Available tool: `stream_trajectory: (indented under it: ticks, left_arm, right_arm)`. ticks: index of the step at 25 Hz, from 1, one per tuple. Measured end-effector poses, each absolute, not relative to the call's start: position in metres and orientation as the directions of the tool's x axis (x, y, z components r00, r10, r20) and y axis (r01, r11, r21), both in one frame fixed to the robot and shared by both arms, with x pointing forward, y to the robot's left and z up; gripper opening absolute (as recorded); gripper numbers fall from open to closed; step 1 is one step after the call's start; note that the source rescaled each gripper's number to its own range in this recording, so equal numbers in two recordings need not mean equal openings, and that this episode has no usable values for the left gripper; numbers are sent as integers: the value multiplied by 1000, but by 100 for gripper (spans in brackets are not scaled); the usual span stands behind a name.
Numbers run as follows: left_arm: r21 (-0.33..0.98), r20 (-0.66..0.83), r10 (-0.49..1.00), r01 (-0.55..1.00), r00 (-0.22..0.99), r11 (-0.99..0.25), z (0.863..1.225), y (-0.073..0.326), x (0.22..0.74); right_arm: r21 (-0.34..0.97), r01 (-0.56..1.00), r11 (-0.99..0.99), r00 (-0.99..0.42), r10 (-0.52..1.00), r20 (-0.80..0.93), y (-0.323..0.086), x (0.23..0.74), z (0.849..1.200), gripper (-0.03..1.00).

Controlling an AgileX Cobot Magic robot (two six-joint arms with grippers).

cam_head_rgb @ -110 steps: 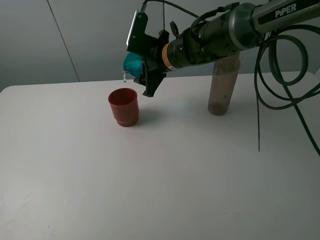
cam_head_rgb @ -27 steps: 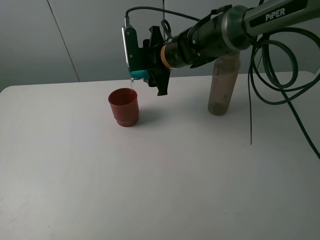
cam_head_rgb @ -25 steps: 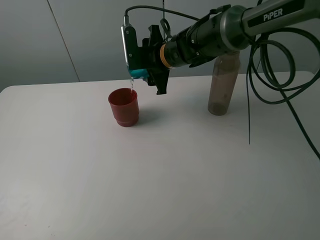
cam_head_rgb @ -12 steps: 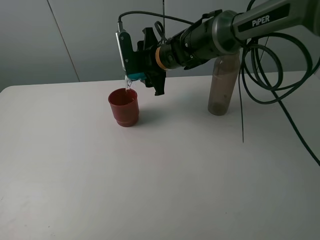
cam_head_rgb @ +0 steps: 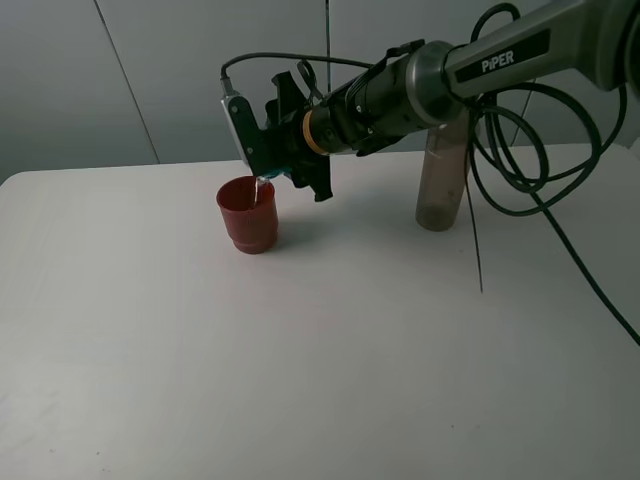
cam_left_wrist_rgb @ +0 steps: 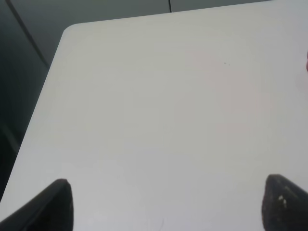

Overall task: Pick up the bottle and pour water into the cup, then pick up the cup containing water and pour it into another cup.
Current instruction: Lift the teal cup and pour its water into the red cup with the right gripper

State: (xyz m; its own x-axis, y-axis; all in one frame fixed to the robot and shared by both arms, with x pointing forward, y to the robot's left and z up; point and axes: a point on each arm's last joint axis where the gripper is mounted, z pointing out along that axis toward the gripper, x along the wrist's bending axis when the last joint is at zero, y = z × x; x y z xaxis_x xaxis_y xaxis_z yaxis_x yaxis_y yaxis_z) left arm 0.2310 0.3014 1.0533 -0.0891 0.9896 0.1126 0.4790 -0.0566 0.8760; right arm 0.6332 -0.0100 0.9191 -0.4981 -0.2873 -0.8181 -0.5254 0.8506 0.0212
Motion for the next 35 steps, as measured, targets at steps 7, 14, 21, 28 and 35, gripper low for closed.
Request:
stream_trajectory:
  ticks: [7, 14, 21, 28, 35]
  left_arm:
    - [876, 113, 990, 479, -89, -57, 1053, 301, 231]
    - [876, 113, 990, 479, -89, -57, 1053, 301, 231]
    - [876, 113, 990, 479, -89, -57, 1053, 301, 231]
    - [876, 113, 990, 479, -89, -57, 1053, 301, 231]
    - [876, 113, 990, 479, -89, -57, 1053, 301, 231]
  right_arm:
    - [-74, -538, 840, -446, -358, -821, -13, 636, 920, 7]
    - [-123, -535, 836, -420, -390, -820, -11, 635, 920, 7]
    - [-160, -579, 799, -379, -438, -815, 6, 621, 920, 7]
    - [-224, -600, 768, -332, -494, -804, 11, 617, 921, 7]
    - [-316, -599, 736, -275, -560, -782, 15, 614, 922, 7]
